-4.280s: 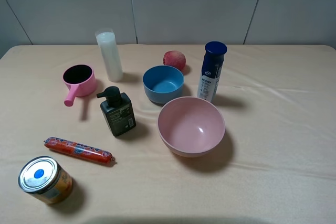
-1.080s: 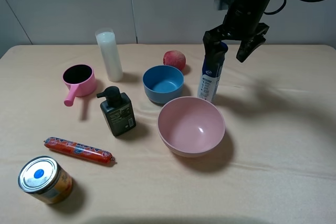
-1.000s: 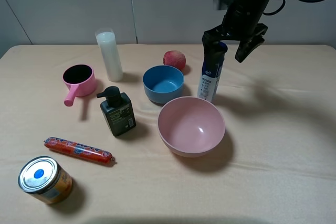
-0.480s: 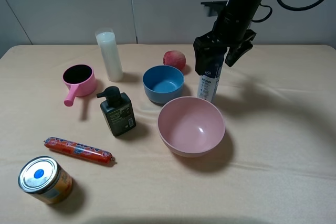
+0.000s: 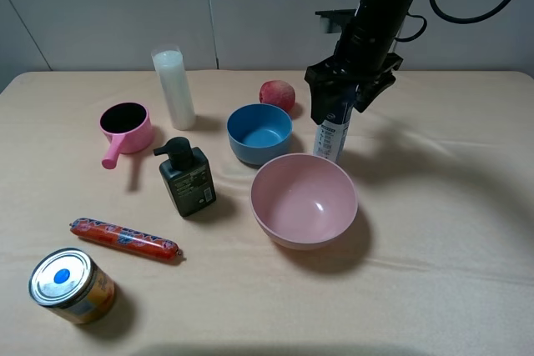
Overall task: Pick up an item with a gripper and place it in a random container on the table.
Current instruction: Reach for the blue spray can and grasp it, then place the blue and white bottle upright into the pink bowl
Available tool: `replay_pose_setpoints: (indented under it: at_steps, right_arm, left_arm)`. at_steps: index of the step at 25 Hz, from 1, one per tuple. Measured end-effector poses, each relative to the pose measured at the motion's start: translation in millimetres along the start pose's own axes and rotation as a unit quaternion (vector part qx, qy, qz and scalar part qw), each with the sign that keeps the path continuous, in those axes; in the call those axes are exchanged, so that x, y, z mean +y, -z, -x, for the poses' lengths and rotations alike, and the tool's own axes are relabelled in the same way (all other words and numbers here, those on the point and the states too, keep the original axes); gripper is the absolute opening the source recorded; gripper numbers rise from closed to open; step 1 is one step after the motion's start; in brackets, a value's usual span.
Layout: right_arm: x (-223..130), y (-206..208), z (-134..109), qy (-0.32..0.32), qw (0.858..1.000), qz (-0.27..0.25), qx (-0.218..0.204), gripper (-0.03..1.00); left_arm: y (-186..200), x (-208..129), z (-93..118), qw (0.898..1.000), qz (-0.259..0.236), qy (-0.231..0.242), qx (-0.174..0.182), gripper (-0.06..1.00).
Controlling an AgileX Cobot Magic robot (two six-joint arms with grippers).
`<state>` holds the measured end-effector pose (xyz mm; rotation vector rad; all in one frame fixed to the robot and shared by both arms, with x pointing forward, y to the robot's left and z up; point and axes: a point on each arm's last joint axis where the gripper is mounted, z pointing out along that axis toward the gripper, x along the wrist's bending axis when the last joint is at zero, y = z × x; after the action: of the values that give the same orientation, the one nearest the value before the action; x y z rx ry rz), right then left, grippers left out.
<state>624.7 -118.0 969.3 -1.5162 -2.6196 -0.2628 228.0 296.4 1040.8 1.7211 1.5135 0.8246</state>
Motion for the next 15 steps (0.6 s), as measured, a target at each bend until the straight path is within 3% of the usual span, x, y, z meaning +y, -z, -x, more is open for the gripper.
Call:
replay_pose_setpoints:
  at_steps: [2,3,15]
  right_arm:
    - [-0.1,0.0,0.7,0.002,1.000,-0.001,-0.004,0.40]
    - [0.0,0.0,0.8,0.000,1.000,0.000,-0.004,0.38]
    - [0.1,0.1,0.5,-0.001,1.000,0.001,-0.003,0.38]
  left_arm:
    - [0.0,0.0,0.0,1.000,0.000,0.000,0.000,1.00]
    - [0.0,0.0,0.0,1.000,0.000,0.000,0.000,1.00]
    - [0.0,0.0,0.0,1.000,0.000,0.000,0.000,1.00]
